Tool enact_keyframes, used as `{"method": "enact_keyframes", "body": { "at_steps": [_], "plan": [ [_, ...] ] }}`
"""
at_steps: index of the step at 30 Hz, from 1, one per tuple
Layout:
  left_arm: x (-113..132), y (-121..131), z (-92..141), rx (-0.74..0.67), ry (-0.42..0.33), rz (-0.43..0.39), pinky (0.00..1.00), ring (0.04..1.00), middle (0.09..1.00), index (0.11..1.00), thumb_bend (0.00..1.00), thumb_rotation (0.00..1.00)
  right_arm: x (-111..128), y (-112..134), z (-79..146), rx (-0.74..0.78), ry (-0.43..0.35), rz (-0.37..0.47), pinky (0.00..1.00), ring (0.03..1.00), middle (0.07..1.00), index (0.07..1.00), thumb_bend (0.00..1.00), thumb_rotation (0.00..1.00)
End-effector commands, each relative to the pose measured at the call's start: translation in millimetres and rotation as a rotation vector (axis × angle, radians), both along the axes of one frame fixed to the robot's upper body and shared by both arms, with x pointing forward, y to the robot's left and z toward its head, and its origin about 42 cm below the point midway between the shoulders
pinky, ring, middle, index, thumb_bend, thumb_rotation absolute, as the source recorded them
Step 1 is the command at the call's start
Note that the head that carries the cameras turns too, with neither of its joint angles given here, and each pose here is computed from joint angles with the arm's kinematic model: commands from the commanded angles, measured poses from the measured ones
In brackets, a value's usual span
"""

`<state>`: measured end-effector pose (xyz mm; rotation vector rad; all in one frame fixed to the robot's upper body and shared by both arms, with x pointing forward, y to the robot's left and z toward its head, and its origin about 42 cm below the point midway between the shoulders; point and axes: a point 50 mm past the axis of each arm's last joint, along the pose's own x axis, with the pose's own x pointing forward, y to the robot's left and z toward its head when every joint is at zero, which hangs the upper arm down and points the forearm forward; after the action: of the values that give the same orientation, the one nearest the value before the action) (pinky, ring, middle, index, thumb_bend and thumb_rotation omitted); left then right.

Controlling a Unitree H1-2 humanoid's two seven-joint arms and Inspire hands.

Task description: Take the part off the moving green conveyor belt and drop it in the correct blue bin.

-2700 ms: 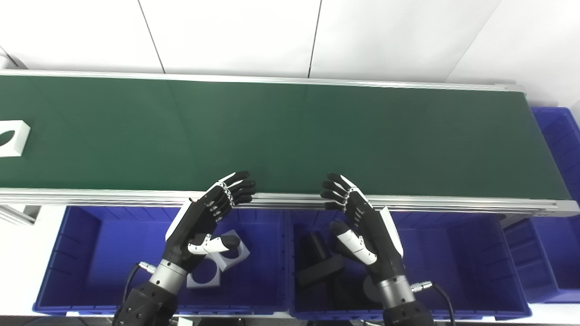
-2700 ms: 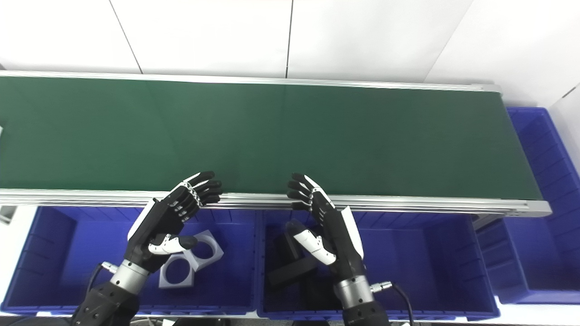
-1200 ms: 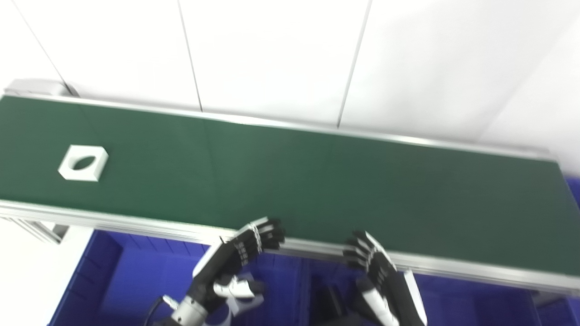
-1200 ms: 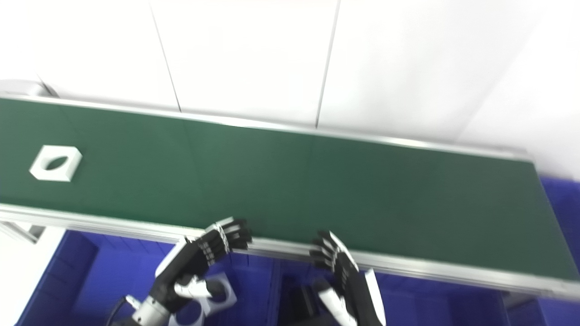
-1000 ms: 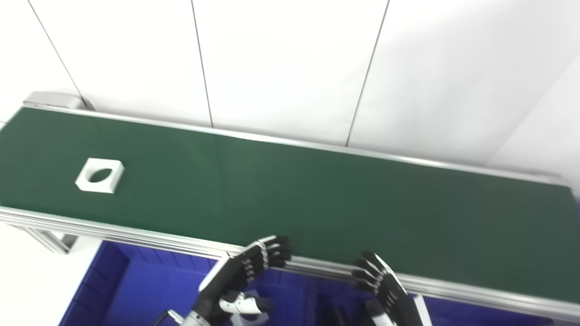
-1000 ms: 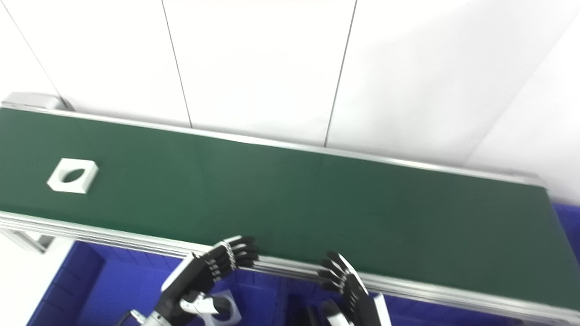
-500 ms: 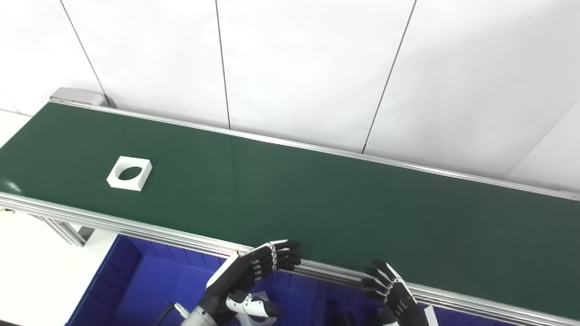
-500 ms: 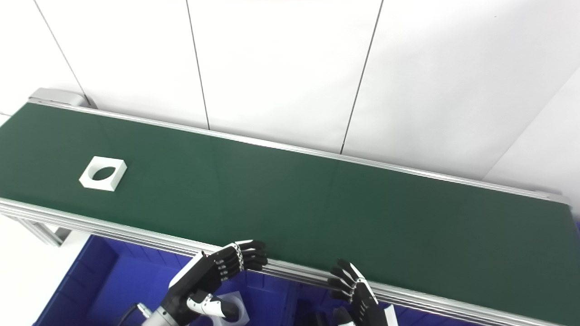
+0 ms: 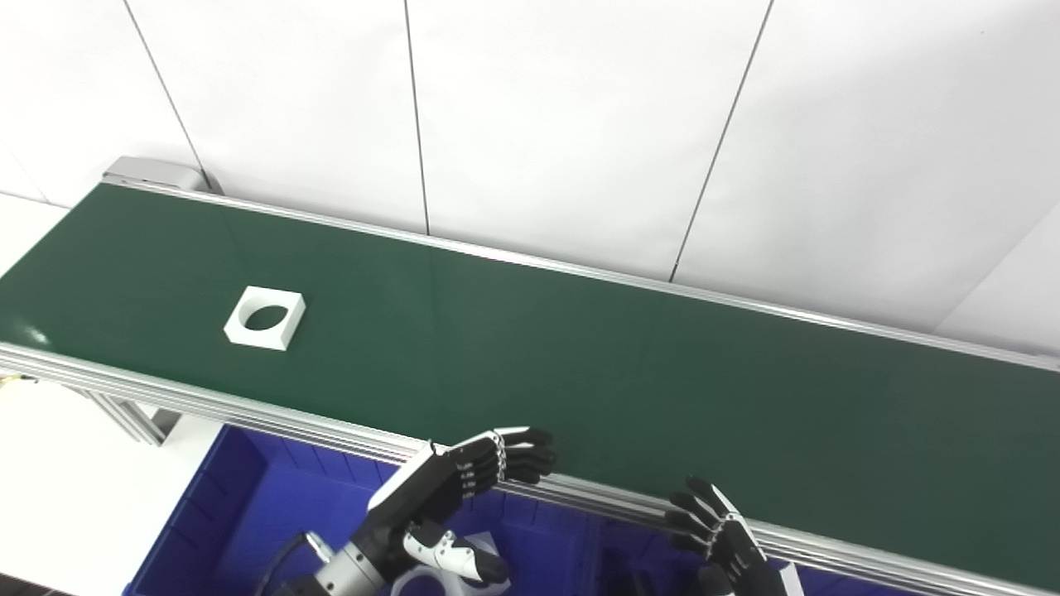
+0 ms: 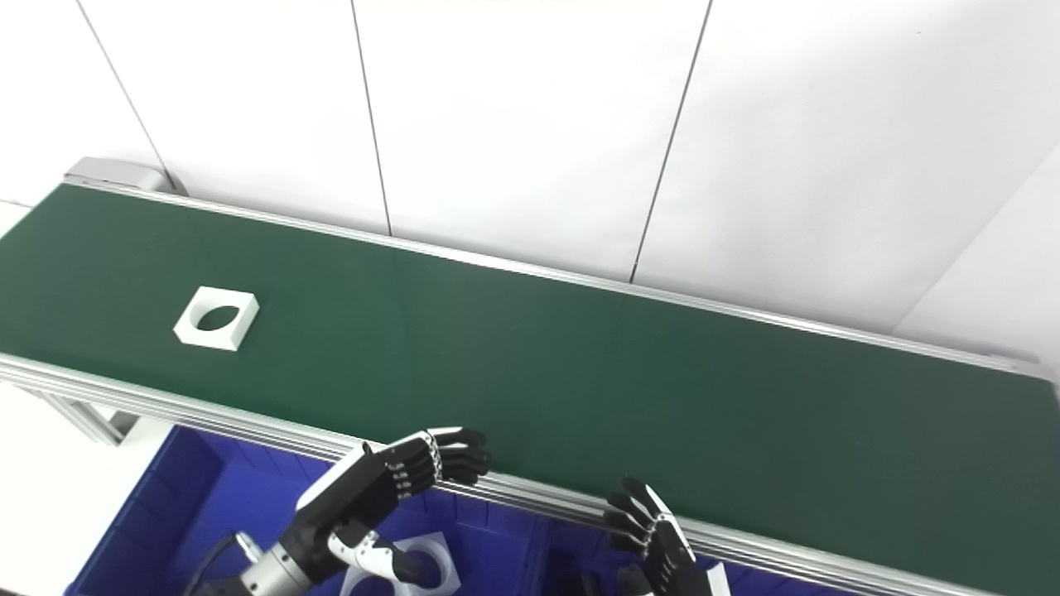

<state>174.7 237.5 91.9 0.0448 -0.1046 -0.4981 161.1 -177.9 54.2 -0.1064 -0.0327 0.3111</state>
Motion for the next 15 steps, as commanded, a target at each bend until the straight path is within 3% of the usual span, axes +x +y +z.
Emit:
{"method": "enact_keyframes", "body": {
  "at_steps": [1, 8, 15],
  "plan": [
    [11, 12, 24, 0.012, -0.07, -0.002, 0.79, 0.797, 0.801, 0.813, 0.97, 0.4, 4, 1, 10, 0.034, -0.081, 0.003, 0.7, 0.782, 0.825, 0.886, 0.68, 0.87],
    [37, 50, 76, 0.158, -0.211, 0.03, 0.79, 0.819, 0.818, 0.803, 0.91, 0.42, 3, -3, 7, 0.035, -0.079, -0.001, 0.71, 0.784, 0.825, 0.885, 0.67, 0.87],
    [58, 75, 99, 0.32, -0.293, 0.065, 0.84, 0.836, 0.823, 0.808, 0.89, 0.43, 2, -10, 4, 0.033, -0.076, 0.0, 0.71, 0.789, 0.826, 0.89, 0.71, 0.89]
  ]
}}
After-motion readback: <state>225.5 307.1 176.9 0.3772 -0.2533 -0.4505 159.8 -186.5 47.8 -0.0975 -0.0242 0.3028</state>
